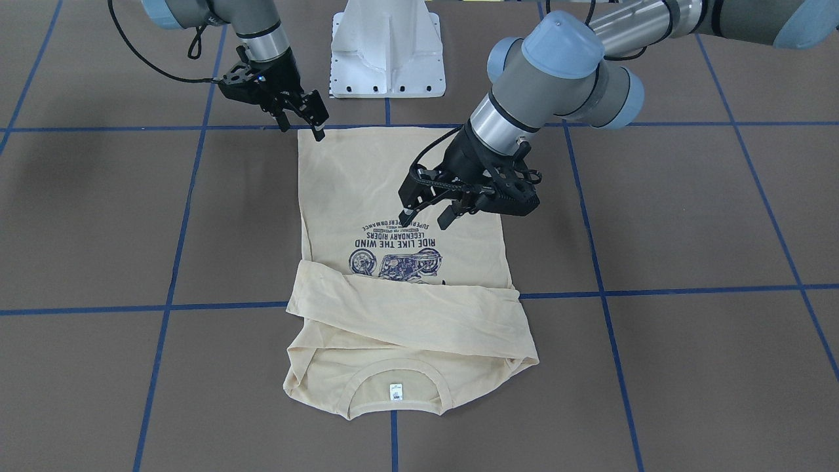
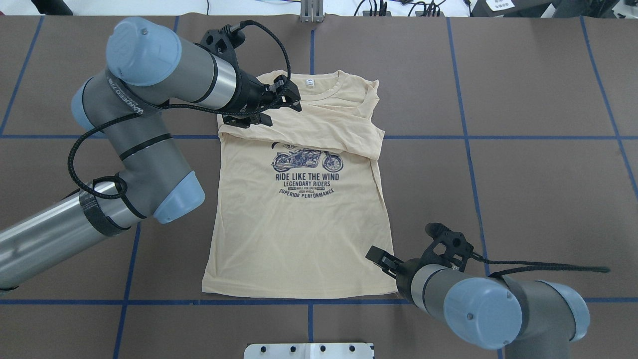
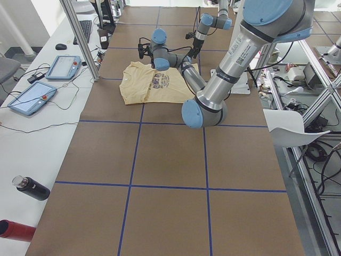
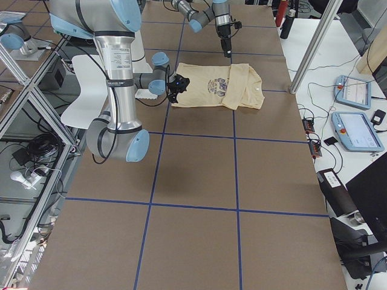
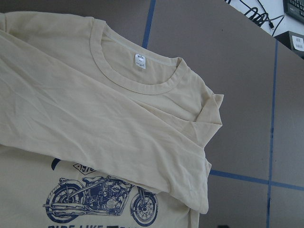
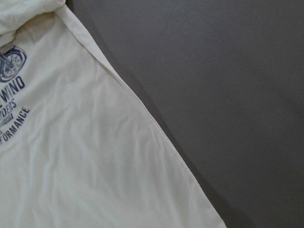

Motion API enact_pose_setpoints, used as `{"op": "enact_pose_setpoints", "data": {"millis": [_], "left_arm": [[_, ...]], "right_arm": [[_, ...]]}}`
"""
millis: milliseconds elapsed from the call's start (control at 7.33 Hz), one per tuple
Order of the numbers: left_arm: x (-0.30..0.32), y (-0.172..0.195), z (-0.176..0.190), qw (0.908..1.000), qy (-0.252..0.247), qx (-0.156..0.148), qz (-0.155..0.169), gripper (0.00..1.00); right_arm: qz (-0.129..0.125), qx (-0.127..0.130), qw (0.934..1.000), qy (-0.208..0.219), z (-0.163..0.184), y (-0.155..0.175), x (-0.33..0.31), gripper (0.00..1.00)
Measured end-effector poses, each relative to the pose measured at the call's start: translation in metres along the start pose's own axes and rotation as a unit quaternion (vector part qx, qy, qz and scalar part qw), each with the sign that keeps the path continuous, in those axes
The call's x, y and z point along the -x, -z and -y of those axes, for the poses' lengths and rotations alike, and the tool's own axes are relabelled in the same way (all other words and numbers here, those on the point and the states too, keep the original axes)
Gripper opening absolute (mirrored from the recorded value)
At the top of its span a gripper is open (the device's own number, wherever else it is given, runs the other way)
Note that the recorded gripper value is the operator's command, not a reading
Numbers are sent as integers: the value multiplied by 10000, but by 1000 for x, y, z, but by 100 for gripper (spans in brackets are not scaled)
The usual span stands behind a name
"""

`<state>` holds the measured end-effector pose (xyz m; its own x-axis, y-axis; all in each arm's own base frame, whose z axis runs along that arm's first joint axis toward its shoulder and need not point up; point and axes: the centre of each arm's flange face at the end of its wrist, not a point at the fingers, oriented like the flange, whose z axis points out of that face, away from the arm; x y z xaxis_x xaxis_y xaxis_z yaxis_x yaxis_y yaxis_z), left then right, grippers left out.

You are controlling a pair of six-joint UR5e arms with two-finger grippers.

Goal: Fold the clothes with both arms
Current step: 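Release the sleeve with the left gripper while the right gripper moves to the hem corner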

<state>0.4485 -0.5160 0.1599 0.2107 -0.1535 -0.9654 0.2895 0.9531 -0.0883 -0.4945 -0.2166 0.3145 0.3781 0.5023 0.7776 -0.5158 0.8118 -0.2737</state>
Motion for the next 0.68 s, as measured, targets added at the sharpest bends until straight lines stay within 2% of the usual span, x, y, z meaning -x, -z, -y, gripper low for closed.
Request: {"op": "enact_pose_setpoints", "data": {"millis": [409, 545, 682], "left_arm": [[1, -1, 0, 10000, 5, -5, 13, 76], [2, -1, 0, 10000, 9, -6, 17, 76], [3, -2, 0, 10000, 15, -9, 24, 76]], "right_arm": [[-157, -128, 9998, -12, -17, -18, -17, 93], [-189, -120, 9997, 7, -19, -20, -20, 85], [-209, -106, 9997, 22, -22, -21, -22, 69]]}}
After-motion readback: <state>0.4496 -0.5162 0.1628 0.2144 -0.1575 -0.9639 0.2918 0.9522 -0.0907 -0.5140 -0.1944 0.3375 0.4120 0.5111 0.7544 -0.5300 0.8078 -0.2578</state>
